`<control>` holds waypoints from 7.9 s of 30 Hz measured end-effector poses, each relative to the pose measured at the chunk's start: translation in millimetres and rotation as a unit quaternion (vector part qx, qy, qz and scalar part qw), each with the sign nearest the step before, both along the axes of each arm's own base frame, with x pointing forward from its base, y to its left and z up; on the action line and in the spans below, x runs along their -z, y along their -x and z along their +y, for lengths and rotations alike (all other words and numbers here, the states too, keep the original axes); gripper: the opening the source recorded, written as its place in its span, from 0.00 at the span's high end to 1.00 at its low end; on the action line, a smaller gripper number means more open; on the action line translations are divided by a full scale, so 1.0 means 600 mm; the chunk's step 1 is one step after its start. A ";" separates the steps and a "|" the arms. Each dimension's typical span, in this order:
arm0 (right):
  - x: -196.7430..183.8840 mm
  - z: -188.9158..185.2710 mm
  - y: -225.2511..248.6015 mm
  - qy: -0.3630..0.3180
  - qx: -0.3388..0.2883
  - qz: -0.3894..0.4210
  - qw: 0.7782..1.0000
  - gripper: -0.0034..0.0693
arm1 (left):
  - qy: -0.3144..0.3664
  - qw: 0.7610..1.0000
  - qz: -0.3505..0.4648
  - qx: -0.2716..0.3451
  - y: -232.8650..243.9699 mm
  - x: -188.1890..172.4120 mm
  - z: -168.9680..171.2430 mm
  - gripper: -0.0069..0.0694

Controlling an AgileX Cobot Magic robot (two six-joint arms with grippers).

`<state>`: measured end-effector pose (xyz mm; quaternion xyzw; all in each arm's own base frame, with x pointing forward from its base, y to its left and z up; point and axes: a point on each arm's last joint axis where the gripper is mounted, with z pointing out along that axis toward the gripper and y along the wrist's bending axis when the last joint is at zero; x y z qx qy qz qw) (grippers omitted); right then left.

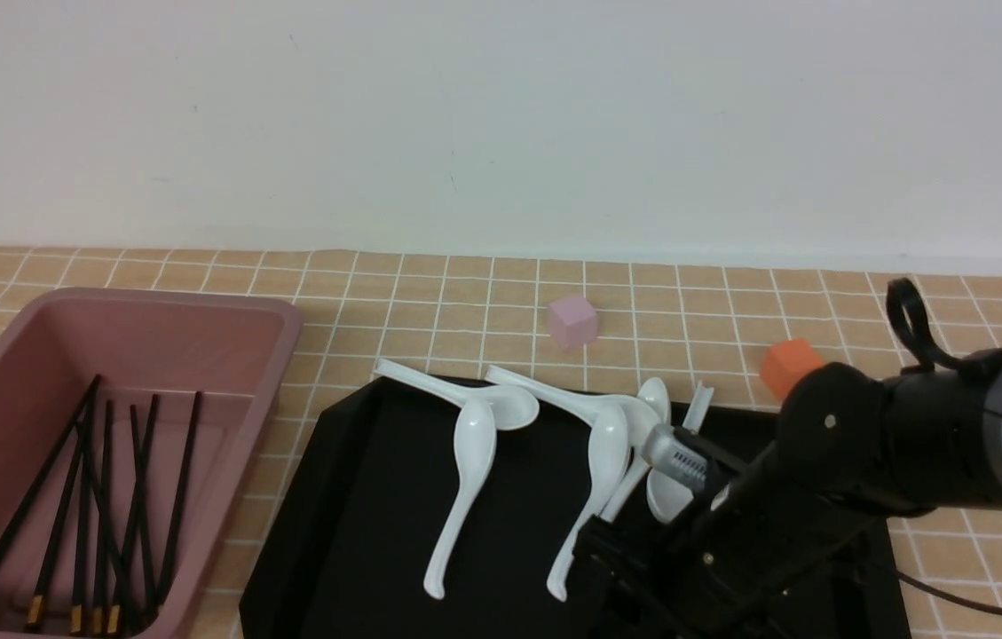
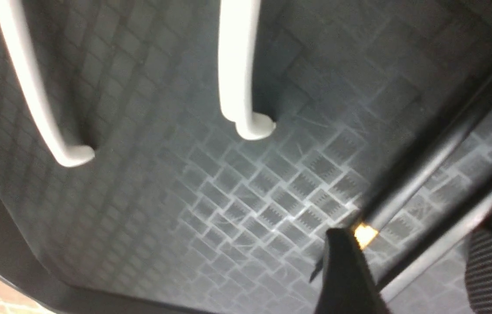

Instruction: On brown tablecloth take chopsticks from black tray and put them in box.

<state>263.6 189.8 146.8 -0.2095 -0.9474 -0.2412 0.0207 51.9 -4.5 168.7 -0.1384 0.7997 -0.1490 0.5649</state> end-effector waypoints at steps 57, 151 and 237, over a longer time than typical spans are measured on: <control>0.006 0.053 -0.006 0.213 0.077 0.060 0.972 0.78 | 0.000 1.000 0.000 0.000 0.000 0.000 0.000 0.60; -0.556 -0.206 0.320 0.104 -0.316 -0.577 0.746 0.97 | 0.000 1.000 0.000 0.000 0.000 0.000 0.000 0.60; -0.046 -0.312 0.352 0.266 0.000 -0.586 0.765 0.86 | 0.000 1.000 0.000 0.000 0.000 0.000 0.000 0.60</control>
